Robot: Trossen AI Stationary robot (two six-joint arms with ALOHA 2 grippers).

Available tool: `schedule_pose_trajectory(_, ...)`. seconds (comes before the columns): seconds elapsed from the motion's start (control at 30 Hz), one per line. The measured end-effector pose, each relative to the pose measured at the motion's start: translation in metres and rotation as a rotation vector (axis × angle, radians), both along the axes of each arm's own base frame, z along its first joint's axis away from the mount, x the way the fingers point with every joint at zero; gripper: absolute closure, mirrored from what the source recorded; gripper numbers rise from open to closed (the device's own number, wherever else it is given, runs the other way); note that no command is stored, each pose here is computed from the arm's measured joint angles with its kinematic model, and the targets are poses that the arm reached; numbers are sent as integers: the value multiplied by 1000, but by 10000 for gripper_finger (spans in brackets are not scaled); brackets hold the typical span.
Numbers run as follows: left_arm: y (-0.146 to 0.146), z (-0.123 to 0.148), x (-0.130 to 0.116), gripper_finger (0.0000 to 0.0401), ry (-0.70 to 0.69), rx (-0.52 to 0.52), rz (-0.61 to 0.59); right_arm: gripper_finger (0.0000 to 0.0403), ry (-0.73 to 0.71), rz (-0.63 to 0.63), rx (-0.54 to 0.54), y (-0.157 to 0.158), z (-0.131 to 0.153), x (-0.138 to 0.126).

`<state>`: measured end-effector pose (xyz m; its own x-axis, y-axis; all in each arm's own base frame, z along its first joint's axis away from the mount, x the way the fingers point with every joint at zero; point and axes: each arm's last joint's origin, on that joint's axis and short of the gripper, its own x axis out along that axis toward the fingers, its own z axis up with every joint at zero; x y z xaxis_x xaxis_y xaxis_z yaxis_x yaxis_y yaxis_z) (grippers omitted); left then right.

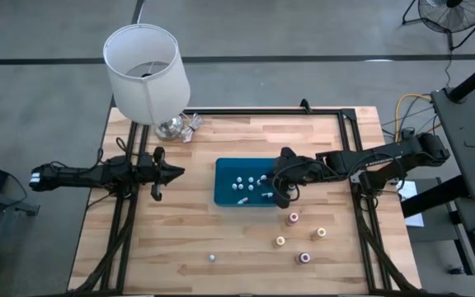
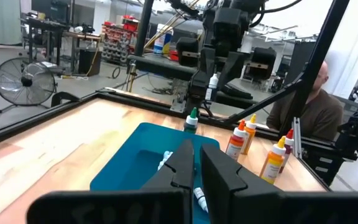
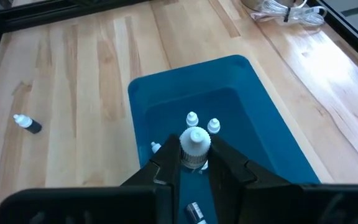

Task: Pick & Place food coloring
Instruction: Put the small black food coloring bottle into the blue bin

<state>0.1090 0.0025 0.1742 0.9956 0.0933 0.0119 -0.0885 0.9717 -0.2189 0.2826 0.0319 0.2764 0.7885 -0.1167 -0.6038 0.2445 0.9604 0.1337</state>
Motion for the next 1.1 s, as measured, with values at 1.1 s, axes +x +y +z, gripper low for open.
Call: schedule_pose_trajectory(1.1, 0, 0, 0, 399, 3, -1, -1, 358, 215, 80, 11, -9, -43, 29)
